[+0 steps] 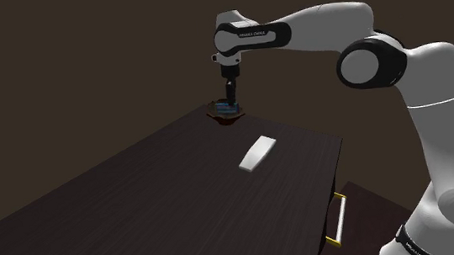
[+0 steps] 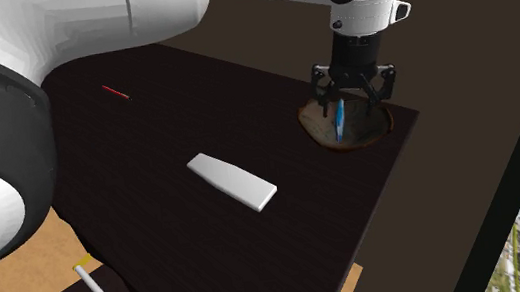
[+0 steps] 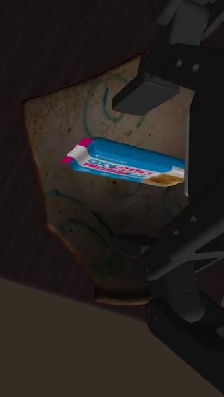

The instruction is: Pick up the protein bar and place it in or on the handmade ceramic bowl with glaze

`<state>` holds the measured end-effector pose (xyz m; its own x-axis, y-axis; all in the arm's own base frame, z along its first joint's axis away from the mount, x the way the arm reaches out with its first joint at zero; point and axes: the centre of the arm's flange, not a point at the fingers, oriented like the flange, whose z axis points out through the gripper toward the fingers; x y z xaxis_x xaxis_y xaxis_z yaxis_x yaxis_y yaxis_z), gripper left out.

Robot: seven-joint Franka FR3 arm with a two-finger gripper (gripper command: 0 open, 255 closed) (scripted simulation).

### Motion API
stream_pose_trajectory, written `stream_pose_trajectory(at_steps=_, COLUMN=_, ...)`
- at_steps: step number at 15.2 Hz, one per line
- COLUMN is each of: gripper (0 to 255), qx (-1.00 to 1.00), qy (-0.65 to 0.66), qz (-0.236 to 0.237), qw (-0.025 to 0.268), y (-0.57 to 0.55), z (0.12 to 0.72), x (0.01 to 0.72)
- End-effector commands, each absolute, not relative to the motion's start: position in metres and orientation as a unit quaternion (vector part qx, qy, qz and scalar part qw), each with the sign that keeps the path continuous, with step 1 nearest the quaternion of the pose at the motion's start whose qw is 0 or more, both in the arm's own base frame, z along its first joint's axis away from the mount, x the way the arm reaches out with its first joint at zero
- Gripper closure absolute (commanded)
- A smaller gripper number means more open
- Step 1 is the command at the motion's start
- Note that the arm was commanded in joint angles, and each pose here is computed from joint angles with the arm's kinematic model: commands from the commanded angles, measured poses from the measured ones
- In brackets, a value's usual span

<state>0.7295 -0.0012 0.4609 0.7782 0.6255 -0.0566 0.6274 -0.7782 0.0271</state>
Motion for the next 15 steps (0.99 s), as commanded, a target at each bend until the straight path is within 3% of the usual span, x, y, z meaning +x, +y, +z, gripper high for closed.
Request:
stream_pose_trajectory(at_steps=1, gripper=0, qx=0.943, qy=0.332, qz=-0.022, qw=0.022, y=-0.001, z=0.461, x=0.73)
stream_pose_trajectory(at_steps=7, gripper=0, qx=0.943, qy=0.332, qz=-0.022, qw=0.022, y=0.002, z=0.511, x=0.731)
stream_pose_trajectory(at_steps=15, gripper=0, qx=0.943, qy=0.332, qz=-0.022, qw=0.022, y=0.002, z=0.511, x=0.731)
